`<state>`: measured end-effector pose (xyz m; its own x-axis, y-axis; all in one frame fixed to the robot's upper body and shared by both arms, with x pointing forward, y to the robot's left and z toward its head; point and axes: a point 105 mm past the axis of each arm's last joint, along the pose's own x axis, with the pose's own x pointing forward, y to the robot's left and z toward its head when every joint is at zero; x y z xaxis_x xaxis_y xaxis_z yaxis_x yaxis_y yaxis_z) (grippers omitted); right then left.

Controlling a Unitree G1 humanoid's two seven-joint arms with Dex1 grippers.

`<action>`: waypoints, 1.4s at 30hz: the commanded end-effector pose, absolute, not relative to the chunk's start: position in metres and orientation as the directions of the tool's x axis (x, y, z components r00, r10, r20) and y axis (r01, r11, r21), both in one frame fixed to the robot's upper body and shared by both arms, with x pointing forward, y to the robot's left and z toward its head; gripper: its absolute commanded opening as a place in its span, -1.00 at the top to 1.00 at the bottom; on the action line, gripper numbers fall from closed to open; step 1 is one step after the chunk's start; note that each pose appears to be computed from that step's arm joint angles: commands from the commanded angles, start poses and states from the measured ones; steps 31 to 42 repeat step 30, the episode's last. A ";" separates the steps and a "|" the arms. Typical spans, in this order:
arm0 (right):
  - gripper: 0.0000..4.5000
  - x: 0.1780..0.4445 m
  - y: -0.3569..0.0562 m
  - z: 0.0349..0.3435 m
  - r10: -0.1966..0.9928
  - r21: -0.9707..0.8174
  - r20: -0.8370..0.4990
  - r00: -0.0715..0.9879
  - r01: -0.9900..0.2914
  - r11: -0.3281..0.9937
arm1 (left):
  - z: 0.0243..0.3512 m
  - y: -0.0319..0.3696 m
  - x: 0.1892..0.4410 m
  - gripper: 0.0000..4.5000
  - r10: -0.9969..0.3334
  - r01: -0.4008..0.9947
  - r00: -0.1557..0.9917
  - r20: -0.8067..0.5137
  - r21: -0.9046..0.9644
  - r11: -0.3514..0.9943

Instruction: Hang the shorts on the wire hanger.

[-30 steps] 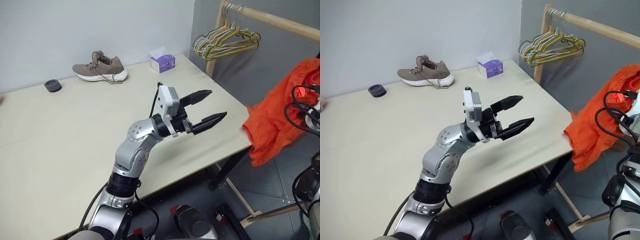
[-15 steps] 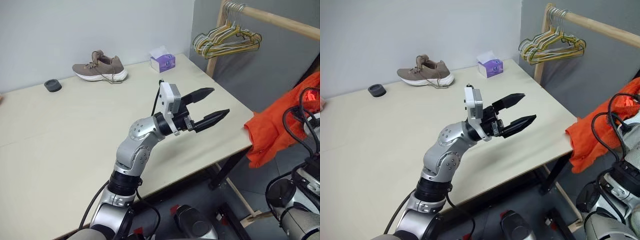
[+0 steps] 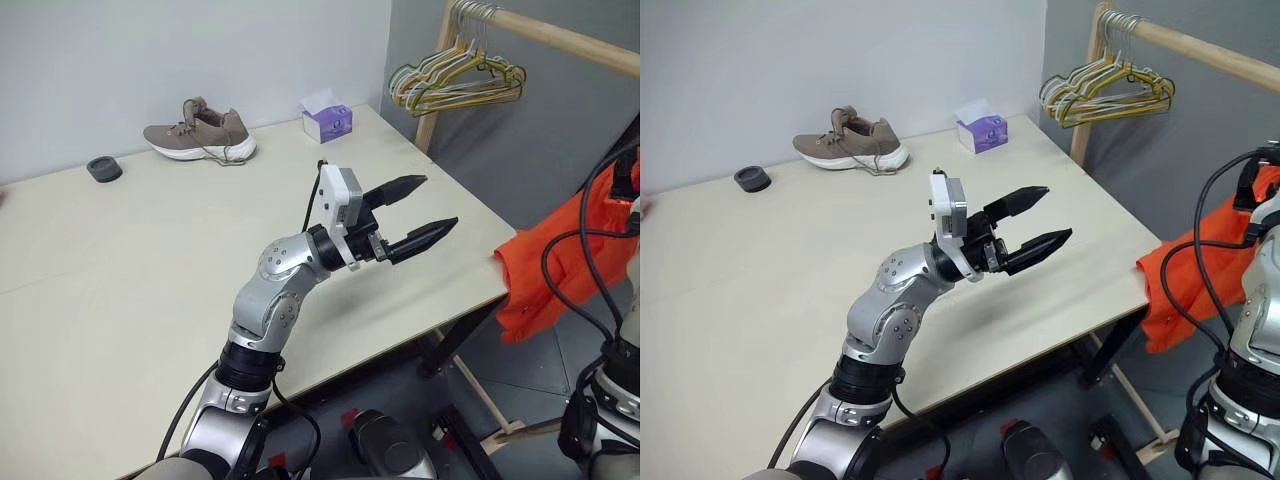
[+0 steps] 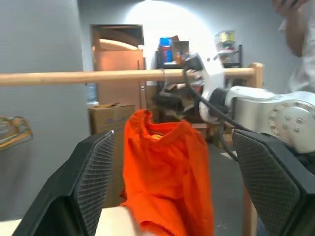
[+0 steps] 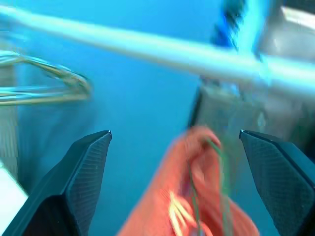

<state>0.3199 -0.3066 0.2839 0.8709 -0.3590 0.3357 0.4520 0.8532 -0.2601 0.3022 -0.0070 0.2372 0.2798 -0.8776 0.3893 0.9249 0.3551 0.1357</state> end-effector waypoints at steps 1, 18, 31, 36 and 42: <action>-0.97 0.326 -0.241 0.290 -0.051 -0.350 0.416 0.908 0.211 0.912 | 0.235 0.013 0.329 -0.79 -0.808 0.815 0.466 0.361 0.182 0.550; -0.97 0.360 -0.070 0.143 0.647 -0.173 0.122 0.753 -0.626 0.761 | 0.121 0.261 0.338 -0.79 0.272 -0.252 0.962 -0.015 0.337 0.907; -0.97 0.382 -0.057 0.136 0.680 -0.175 0.119 0.723 -0.659 0.732 | 0.126 0.266 0.342 -0.79 0.224 -0.215 0.975 -0.016 0.216 0.952; -0.97 0.382 -0.057 0.136 0.680 -0.175 0.119 0.723 -0.659 0.732 | 0.126 0.266 0.342 -0.79 0.224 -0.215 0.975 -0.016 0.216 0.952; -0.97 0.382 -0.057 0.136 0.680 -0.175 0.119 0.723 -0.659 0.732 | 0.126 0.266 0.342 -0.79 0.224 -0.215 0.975 -0.016 0.216 0.952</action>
